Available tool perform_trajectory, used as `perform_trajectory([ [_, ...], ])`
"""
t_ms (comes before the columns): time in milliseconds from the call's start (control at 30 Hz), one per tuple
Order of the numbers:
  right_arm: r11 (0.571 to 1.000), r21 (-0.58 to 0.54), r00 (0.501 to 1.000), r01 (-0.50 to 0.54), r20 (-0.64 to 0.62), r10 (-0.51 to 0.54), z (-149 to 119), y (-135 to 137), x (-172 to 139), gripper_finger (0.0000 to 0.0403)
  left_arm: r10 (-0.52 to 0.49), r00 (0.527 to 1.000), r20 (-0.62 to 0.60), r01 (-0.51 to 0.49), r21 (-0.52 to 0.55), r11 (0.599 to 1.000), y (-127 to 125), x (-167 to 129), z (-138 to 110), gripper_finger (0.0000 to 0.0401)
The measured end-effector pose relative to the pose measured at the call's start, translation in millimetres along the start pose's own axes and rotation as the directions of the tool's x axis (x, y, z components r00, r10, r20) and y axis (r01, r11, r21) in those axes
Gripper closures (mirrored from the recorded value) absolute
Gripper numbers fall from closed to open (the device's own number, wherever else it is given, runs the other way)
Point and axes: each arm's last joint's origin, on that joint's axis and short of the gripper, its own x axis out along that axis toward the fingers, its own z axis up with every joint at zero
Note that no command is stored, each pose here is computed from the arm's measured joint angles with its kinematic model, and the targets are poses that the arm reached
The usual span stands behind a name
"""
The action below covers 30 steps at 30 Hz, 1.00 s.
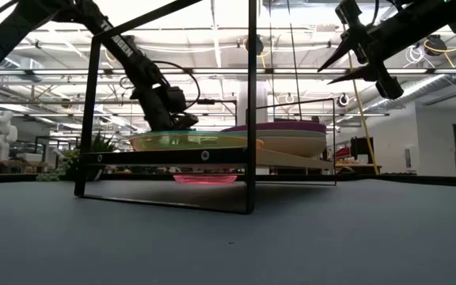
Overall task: Place and stack plates onto a shelf
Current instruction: Stack the pink plate on top of the blue plate on the shelf
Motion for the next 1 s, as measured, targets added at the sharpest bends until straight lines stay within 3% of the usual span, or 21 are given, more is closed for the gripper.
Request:
perform_trajectory([
  [300,1.0,-0.019,1.0,0.001,0.002,-0.001,0.1,-0.1,0.1,0.0282,-0.001,1.0,-0.024,-0.001,-0.064,0.998,27.6,19.6,-14.1,0.0118],
  [567,1.0,-0.016,1.0,0.004,0.007,-0.004,0.3,-0.2,0.1,0.0282,-0.003,1.0,-0.015,0.002,-0.055,0.998,25.7,34.8,-27.8,0.0163],
  [1000,1.0,-0.014,1.0,0.007,0.014,-0.007,0.4,-0.4,0.2,0.0282,-0.089,0.996,0.006,0.09,-0.109,0.99,16.7,39.1,-25.3,0.0181],
])
